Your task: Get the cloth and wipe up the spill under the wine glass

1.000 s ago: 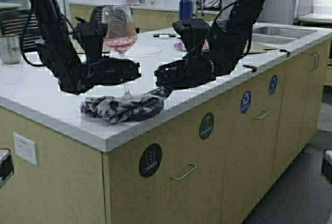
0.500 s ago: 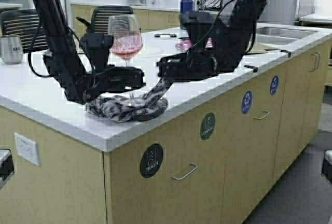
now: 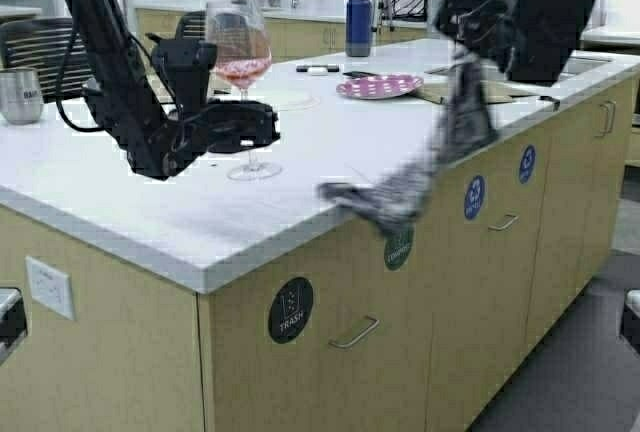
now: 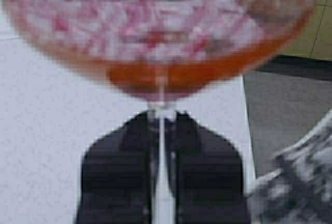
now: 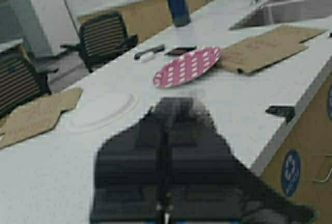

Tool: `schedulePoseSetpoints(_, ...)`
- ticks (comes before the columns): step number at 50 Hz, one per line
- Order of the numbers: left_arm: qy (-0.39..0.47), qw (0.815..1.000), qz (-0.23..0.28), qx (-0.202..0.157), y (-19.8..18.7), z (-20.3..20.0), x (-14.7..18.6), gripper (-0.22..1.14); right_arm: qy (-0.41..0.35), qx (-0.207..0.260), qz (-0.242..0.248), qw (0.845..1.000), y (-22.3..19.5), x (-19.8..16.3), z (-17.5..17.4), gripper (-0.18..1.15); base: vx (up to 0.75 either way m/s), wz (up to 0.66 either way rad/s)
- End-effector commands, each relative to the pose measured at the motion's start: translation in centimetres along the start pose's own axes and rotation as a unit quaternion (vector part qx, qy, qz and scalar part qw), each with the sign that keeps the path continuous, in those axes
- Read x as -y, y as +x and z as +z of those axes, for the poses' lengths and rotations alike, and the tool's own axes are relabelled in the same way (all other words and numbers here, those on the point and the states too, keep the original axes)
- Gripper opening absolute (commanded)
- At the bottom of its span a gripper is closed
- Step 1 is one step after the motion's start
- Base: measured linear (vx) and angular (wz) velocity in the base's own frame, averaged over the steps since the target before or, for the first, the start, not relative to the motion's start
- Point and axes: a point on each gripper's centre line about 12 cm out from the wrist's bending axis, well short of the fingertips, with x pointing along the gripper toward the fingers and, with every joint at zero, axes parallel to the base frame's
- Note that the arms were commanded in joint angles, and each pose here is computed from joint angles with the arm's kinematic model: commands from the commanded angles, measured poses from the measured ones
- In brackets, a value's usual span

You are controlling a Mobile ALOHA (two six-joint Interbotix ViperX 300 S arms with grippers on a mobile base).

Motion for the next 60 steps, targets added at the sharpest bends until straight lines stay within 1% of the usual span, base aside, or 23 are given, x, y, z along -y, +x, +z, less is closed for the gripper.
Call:
schedulePoseSetpoints(1,0.003,1.000,-0.004,0.018,0.8,0.5,0.1,0.20,0.009,0.053,0.009,0.999,0.1,-0.8,2.9,0.06,0.00,0.00)
schedulePoseSetpoints(10,0.011,1.000,-0.002,0.005,0.5,-1.0,0.0,0.20,0.007,0.048,0.007,0.999,-0.2,-0.6,2.7,0.06,0.00,0.00)
schedulePoseSetpoints(23,0.047,0.999,-0.002,-0.010,-0.2,-2.4,0.0,0.22,0.004,0.044,0.009,0.999,-0.4,-0.6,2.5,0.06,0.00,0.00)
schedulePoseSetpoints(33,0.053,0.999,-0.002,-0.010,-0.4,-3.0,0.0,0.29,0.000,0.038,0.013,0.999,-0.5,-0.6,2.0,0.06,0.00,0.00)
schedulePoseSetpoints(38,0.049,0.999,-0.001,-0.005,-0.7,-3.6,0.0,0.39,-0.001,0.037,0.016,0.999,-0.5,-0.6,2.0,0.06,0.00,0.00)
schedulePoseSetpoints(42,0.045,0.999,0.003,-0.003,-0.8,-4.1,-0.2,0.49,-0.003,0.036,0.019,0.999,-0.5,-0.7,1.9,0.06,0.00,0.00)
schedulePoseSetpoints(49,0.041,0.999,0.012,0.011,-0.9,-4.5,-0.4,0.73,-0.005,0.033,0.023,0.999,-0.6,-0.7,1.8,0.06,0.00,0.00)
schedulePoseSetpoints(56,0.040,0.998,0.012,0.037,-1.4,-4.5,-0.4,0.95,-0.009,0.027,0.024,0.999,-0.9,-0.6,1.5,0.06,0.00,0.00)
schedulePoseSetpoints(58,0.040,0.998,0.011,0.043,-1.5,-4.4,-0.3,0.99,-0.009,0.026,0.024,0.999,-1.0,-0.6,1.5,0.06,0.00,0.00)
schedulePoseSetpoints(60,0.039,0.998,0.011,0.045,-1.7,-4.4,-0.3,1.00,-0.009,0.025,0.024,0.999,-1.0,-0.6,1.5,0.06,0.00,0.00)
